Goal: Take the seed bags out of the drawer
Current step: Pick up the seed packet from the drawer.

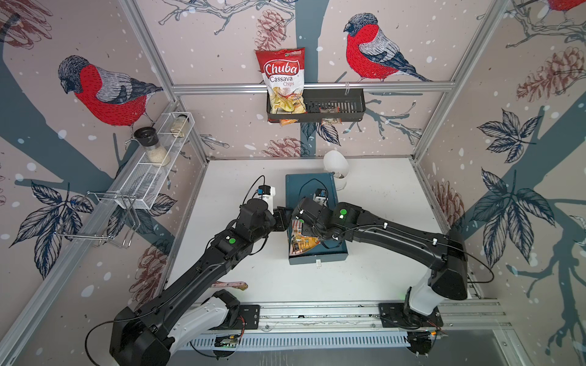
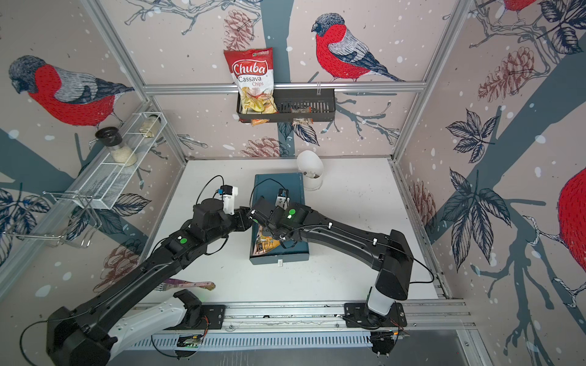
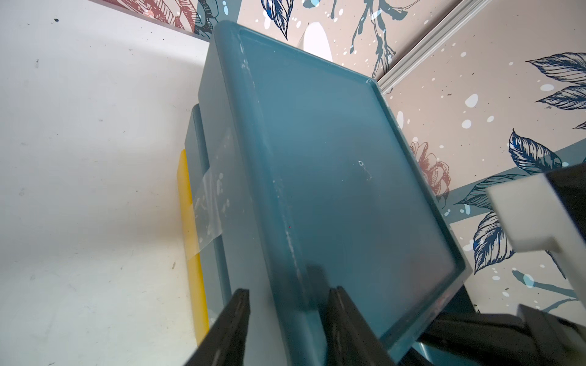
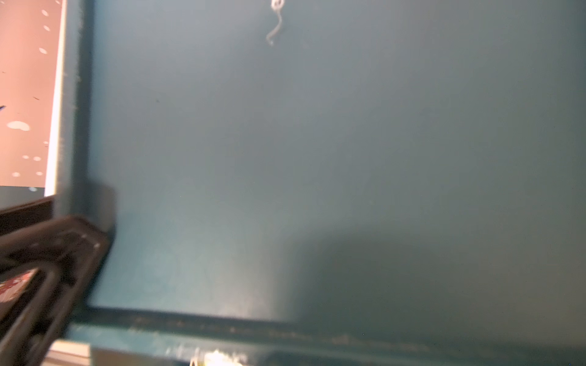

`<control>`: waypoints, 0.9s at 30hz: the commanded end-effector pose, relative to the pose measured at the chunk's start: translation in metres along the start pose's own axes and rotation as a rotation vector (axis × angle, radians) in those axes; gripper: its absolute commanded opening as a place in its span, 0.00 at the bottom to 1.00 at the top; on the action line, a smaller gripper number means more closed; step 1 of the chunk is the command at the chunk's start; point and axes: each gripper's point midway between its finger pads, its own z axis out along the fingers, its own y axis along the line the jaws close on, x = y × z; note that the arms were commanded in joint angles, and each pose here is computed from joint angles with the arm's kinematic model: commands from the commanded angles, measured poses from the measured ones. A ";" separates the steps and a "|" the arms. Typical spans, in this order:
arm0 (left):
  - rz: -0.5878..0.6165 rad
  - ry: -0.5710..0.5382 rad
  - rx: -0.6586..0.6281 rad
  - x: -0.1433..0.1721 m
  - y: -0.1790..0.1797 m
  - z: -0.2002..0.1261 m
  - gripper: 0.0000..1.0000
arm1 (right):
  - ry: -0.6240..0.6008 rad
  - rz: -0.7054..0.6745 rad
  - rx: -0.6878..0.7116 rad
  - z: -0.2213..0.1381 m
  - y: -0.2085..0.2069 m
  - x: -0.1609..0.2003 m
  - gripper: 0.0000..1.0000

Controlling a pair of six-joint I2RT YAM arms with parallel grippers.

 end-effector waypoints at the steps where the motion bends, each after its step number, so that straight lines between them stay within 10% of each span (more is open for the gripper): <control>1: 0.033 0.124 -0.113 0.034 0.029 -0.001 0.45 | 0.021 0.038 -0.041 -0.007 0.003 0.000 0.00; 27: 0.030 0.088 -0.121 0.028 0.030 -0.004 0.47 | 0.064 0.098 -0.374 -0.107 -0.006 0.018 0.00</control>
